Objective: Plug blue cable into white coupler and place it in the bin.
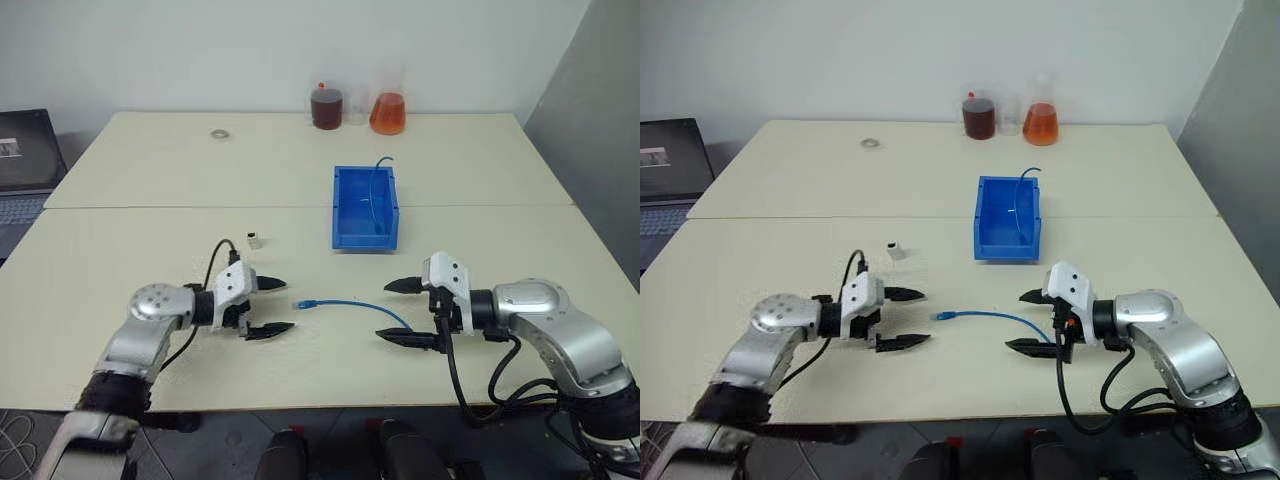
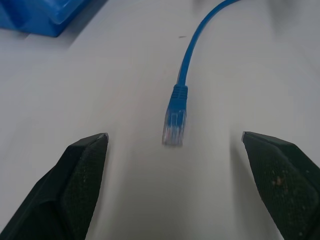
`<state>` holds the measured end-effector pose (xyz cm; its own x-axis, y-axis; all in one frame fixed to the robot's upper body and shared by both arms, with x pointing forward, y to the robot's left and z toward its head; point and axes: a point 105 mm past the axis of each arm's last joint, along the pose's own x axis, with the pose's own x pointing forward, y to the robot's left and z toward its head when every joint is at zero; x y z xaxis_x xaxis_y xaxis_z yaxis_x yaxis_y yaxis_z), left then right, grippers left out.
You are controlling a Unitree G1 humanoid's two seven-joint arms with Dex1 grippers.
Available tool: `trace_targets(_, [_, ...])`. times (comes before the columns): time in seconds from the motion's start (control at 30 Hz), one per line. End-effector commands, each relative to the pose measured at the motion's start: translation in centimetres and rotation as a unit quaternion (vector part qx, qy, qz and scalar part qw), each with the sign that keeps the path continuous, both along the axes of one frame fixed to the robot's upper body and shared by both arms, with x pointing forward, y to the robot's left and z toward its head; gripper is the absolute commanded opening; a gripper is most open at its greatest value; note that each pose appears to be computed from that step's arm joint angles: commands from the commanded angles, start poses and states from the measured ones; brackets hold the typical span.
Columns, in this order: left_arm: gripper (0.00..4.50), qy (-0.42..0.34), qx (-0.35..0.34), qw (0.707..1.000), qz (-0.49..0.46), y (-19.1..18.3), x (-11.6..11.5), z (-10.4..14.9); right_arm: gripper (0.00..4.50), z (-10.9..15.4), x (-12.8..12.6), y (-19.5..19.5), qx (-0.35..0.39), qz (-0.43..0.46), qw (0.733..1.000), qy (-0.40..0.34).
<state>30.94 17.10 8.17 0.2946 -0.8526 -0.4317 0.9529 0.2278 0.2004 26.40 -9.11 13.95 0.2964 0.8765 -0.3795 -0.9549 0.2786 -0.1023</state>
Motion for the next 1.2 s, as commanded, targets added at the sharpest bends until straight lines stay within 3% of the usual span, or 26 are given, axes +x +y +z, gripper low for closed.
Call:
trace_targets(0.03, [4.50,0.005,0.022,0.999,-0.034,0.0,0.6,-0.3,4.48,1.2,-0.4,0.0,0.011,-0.015,1.000,-0.024])
trace_targets(0.33, [4.50,0.003,0.038,0.998,-0.046,0.0,1.8,-1.0,4.48,1.3,0.0,-1.1,0.013,-0.071,0.997,-0.033])
trace_targets(0.67, [4.50,0.015,0.032,0.996,-0.078,-0.7,0.4,-1.5,4.48,1.0,0.4,-1.5,0.011,-0.087,0.996,-0.034])
trace_targets(0.87, [3.02,0.016,0.031,0.997,-0.072,-0.6,0.3,-1.8,4.50,0.8,0.3,-1.5,0.010,-0.085,0.996,-0.030])
trace_targets(1.2, [1.10,0.013,0.048,0.997,-0.059,-0.1,0.5,-2.6,4.50,0.4,0.4,-1.4,0.010,-0.098,0.995,-0.031])
